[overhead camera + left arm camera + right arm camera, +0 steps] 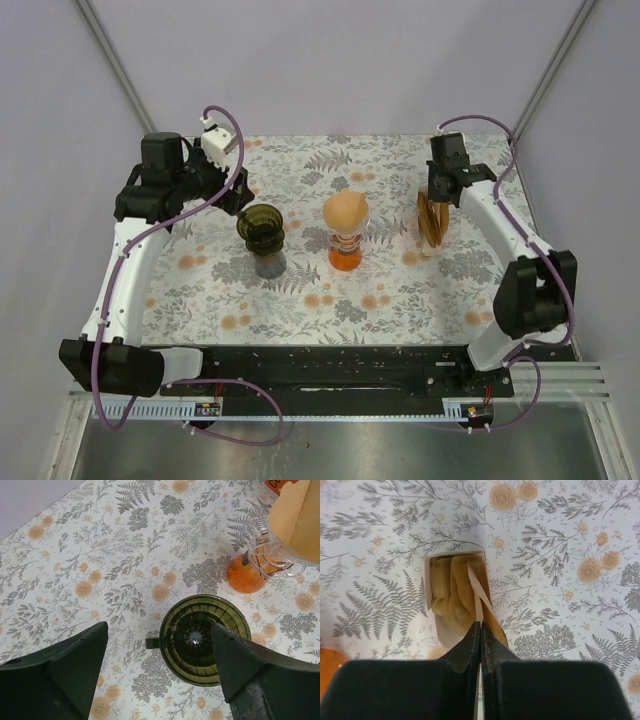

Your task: Place the coffee filter in the dripper

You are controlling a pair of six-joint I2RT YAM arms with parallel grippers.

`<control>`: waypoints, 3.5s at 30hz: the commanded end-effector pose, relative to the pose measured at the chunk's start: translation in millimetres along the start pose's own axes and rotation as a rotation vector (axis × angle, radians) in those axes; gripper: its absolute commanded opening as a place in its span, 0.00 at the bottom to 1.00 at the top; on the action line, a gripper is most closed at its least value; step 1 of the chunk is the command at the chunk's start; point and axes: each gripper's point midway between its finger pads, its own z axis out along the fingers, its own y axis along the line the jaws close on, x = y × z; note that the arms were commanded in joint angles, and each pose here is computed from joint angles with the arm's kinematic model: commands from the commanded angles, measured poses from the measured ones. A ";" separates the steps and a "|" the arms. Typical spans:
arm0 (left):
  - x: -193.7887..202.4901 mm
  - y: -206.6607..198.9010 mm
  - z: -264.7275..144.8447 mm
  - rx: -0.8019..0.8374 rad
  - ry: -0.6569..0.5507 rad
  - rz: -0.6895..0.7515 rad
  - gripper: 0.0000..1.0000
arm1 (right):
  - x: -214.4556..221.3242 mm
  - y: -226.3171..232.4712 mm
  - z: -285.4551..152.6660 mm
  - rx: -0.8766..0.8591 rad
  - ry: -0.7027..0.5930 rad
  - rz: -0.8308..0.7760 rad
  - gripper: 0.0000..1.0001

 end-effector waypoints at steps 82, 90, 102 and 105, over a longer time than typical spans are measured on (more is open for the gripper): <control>-182.9 -176.6 41.0 -0.321 -0.353 0.752 0.16 | -125.4 134.3 -322.6 -1.399 -0.195 1.139 0.00; -166.4 -165.2 36.2 -0.285 -0.288 0.608 0.00 | -136.0 152.7 -335.7 -1.411 -0.279 0.853 0.39; -145.4 -95.4 4.4 -0.187 -0.309 -0.017 0.00 | -109.6 172.1 -341.8 -1.085 -0.496 0.536 0.55; -135.8 -96.3 -0.7 -0.184 -0.311 -0.104 0.00 | -107.3 184.1 -325.6 -1.001 -0.499 0.511 0.64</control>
